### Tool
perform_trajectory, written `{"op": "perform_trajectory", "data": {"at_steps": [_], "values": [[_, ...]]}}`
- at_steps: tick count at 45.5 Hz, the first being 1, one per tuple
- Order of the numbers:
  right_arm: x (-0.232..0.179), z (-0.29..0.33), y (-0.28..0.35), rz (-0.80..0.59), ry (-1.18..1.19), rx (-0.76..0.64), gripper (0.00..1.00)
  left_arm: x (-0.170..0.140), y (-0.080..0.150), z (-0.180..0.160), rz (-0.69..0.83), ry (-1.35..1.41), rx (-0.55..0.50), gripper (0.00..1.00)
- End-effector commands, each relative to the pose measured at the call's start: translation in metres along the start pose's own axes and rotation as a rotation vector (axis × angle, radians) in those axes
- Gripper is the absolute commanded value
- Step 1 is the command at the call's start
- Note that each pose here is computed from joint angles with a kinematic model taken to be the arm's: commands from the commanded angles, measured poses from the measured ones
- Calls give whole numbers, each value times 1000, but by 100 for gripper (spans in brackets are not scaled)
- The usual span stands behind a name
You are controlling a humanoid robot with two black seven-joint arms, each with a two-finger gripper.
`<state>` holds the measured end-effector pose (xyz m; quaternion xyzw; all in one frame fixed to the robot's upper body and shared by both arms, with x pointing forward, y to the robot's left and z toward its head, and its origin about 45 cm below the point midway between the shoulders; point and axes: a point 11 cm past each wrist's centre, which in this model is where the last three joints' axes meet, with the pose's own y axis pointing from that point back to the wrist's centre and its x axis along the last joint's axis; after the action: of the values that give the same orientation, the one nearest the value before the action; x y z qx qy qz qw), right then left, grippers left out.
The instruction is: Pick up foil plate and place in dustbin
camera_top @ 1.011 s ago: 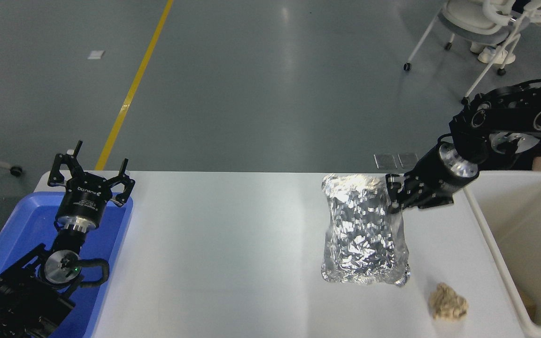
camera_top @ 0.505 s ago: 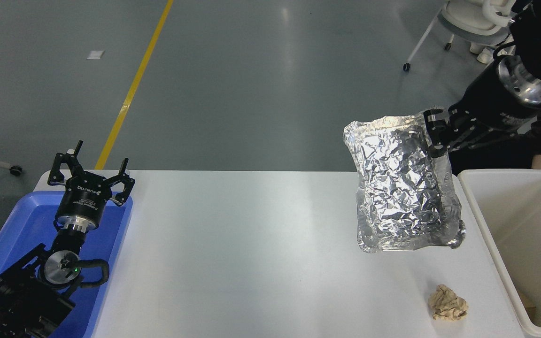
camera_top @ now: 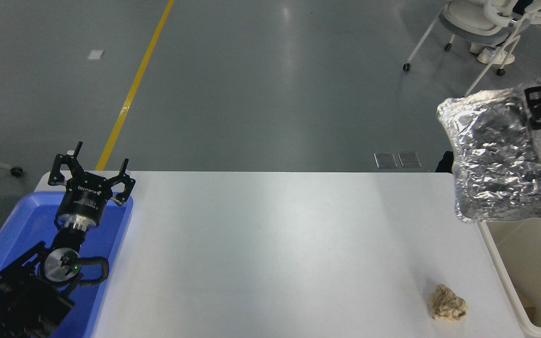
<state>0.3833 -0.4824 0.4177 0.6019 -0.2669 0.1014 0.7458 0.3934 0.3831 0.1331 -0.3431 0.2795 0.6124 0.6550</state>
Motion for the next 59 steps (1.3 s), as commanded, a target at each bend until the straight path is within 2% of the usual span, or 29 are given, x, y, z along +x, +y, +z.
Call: {"op": "perform_trajectory", "data": {"at_steps": [1, 8, 18, 25, 39, 40, 42, 43, 52, 59], "values": [[-35, 104, -76, 120, -154, -167, 0, 0, 0, 0, -1, 0, 0, 100], [-73, 136, -123, 161, -181, -232, 0, -1, -1, 0, -3, 1, 0, 100], [-138, 145, -182, 165, -143, -303, 0, -1, -1, 0, -3, 1, -2, 100], [-168, 133, -213, 179, -113, -329, 0, -1, -1, 0, -3, 1, -2, 100], [-185, 120, -229, 198, -158, -308, 0, -1, -1, 0, -3, 1, -2, 100], [-185, 119, -229, 196, -157, -306, 21, -1, -1, 0, -3, 1, -2, 100], [-186, 116, -230, 201, -155, -302, 91, 0, 0, 0, -1, 0, -2, 100], [-186, 116, -230, 199, -155, -301, 100, -1, -1, 0, -3, 1, -2, 100], [-184, 106, -233, 182, -164, -270, 100, -1, -1, 0, -4, 0, 0, 100], [-167, 64, -231, 120, -179, -146, 100, -2, -1, 0, -6, 0, 2, 100]]}}
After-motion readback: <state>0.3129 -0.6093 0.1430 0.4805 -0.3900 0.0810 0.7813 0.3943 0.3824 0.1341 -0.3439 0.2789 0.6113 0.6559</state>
